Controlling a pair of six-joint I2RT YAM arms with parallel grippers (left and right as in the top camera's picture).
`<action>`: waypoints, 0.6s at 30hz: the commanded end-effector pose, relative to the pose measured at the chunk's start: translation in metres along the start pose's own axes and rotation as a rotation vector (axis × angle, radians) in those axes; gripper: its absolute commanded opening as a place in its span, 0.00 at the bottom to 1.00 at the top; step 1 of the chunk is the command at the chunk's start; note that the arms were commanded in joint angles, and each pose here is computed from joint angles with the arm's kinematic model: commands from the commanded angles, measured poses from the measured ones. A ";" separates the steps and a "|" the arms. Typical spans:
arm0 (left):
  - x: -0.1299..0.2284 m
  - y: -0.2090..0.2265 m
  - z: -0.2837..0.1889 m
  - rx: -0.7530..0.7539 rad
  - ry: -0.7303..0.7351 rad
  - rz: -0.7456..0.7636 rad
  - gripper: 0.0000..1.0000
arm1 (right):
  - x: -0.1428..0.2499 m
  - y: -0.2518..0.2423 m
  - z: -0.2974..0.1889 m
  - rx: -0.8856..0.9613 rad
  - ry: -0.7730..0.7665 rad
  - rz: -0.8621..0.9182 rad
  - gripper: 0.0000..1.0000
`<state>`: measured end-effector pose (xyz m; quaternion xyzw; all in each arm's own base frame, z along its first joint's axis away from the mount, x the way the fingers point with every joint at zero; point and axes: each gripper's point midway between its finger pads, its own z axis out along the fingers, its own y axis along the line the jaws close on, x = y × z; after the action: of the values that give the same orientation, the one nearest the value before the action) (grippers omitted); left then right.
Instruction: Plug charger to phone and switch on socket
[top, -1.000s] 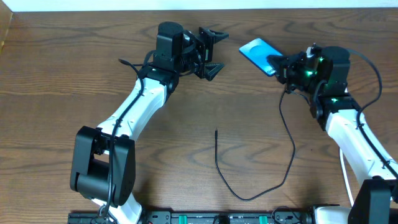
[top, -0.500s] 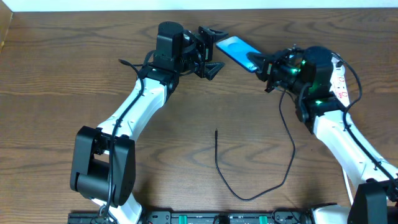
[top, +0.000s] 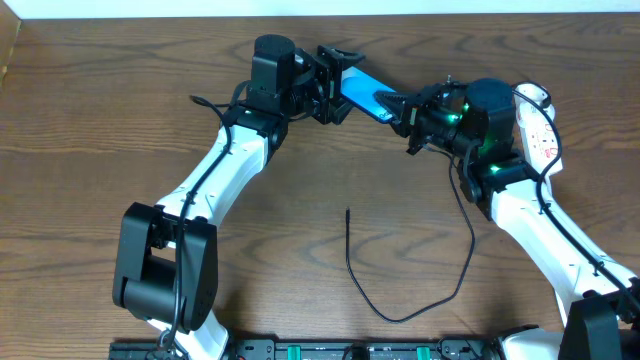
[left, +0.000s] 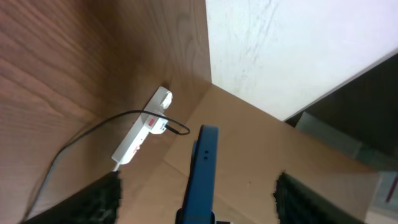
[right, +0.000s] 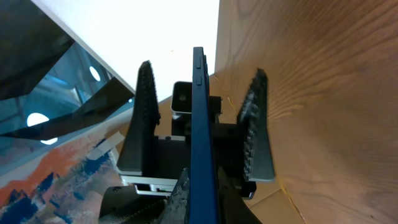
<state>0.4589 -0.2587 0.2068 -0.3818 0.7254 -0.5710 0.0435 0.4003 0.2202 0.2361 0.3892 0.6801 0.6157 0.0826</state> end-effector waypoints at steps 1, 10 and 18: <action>0.003 -0.011 -0.006 0.026 -0.010 0.014 0.66 | 0.008 0.013 0.000 -0.028 0.019 -0.014 0.01; 0.003 -0.011 -0.006 0.026 -0.010 0.015 0.40 | 0.018 0.010 0.005 -0.021 0.030 -0.020 0.01; 0.003 -0.011 -0.006 0.026 -0.009 0.015 0.20 | 0.019 0.010 0.006 -0.021 0.028 -0.022 0.01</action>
<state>0.4598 -0.2580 0.2064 -0.3890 0.7223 -0.5702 0.0421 0.3987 0.2277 0.2349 0.3920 0.6809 0.6125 0.0866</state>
